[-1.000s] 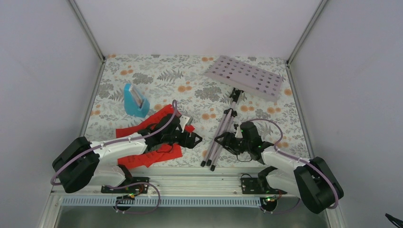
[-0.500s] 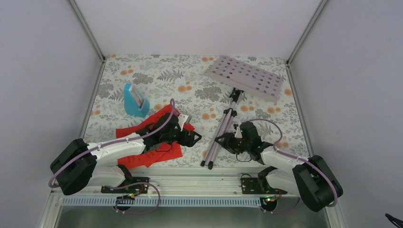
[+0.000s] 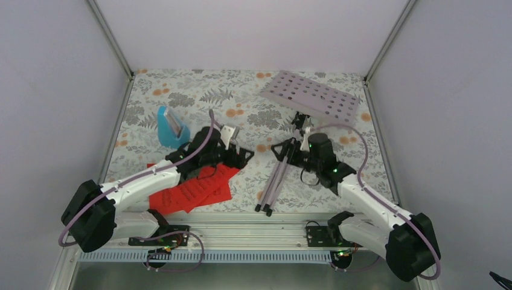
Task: Pack up the instrument practice props
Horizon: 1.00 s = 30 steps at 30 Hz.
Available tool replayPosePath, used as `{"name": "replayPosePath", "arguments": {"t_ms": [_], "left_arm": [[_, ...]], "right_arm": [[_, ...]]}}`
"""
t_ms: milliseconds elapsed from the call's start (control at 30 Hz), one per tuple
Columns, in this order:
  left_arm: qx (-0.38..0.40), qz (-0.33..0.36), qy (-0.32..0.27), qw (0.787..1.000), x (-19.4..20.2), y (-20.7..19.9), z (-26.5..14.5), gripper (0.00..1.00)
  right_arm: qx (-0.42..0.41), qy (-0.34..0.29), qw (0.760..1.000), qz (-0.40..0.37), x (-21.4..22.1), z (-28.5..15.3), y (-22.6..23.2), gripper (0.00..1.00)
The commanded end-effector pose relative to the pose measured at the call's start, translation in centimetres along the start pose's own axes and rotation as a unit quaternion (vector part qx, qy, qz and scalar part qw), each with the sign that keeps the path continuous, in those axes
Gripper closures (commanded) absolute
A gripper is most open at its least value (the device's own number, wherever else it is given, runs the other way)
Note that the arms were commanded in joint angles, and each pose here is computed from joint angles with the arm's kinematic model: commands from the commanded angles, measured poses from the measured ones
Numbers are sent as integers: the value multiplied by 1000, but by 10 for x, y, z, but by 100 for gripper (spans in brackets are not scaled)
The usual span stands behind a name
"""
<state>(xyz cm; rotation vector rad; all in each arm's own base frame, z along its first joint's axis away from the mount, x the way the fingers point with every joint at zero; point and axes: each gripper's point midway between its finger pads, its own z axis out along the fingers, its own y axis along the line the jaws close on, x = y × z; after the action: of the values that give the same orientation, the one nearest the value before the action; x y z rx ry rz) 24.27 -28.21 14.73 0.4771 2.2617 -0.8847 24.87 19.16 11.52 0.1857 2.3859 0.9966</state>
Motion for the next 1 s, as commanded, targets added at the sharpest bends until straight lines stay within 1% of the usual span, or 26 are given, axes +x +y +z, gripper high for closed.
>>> {"name": "replayPosePath", "arguments": {"t_ms": [0, 100, 167, 233, 367, 467, 500, 600, 700, 733, 767, 800, 900, 967], "left_arm": [[-23, 46, -85, 995, -78, 8, -16, 6], [-55, 49, -123, 990, -120, 34, -28, 6], [-78, 41, -153, 984, -145, 57, -44, 6], [-105, 32, -191, 975, -168, 82, -68, 6], [-155, 12, -250, 956, -200, 132, -129, 6], [-213, -3, -279, 936, -209, 168, -178, 5], [-229, -6, -295, 928, -213, 174, -198, 5], [-279, -22, -333, 900, -210, 199, -251, 4], [-344, -42, -350, 871, -196, 225, -286, 3], [-377, -55, -353, 854, -187, 236, -296, 3], [-411, -66, -364, 833, -178, 247, -306, 3], [-423, -71, -372, 823, -168, 253, -309, 3], [-435, -70, -396, 806, -142, 258, -309, 1], [-435, -75, -397, 805, -124, 264, -299, 1]], "right_arm": [[58, -101, 987, -115, -75, -21, 22, 0], [44, -141, 980, -134, -123, -29, 36, 0], [44, -175, 975, -131, -161, -39, 33, 0], [53, -211, 967, -132, -192, -52, 23, 0], [98, -281, 948, -114, -243, -88, -27, 0], [140, -322, 932, -91, -260, -117, -69, 0], [156, -336, 925, -89, -262, -126, -78, 0], [212, -367, 900, -106, -261, -144, -99, 0], [228, -389, 882, -138, -249, -151, -103, 1], [223, -404, 874, -151, -245, -153, -101, 0], [218, -411, 871, -159, -238, -152, -102, 0], [217, -412, 871, -159, -228, -149, -108, 0], [222, -422, 865, -157, -215, -147, -116, 0], [230, -419, 866, -149, -209, -144, -124, 0]]}}
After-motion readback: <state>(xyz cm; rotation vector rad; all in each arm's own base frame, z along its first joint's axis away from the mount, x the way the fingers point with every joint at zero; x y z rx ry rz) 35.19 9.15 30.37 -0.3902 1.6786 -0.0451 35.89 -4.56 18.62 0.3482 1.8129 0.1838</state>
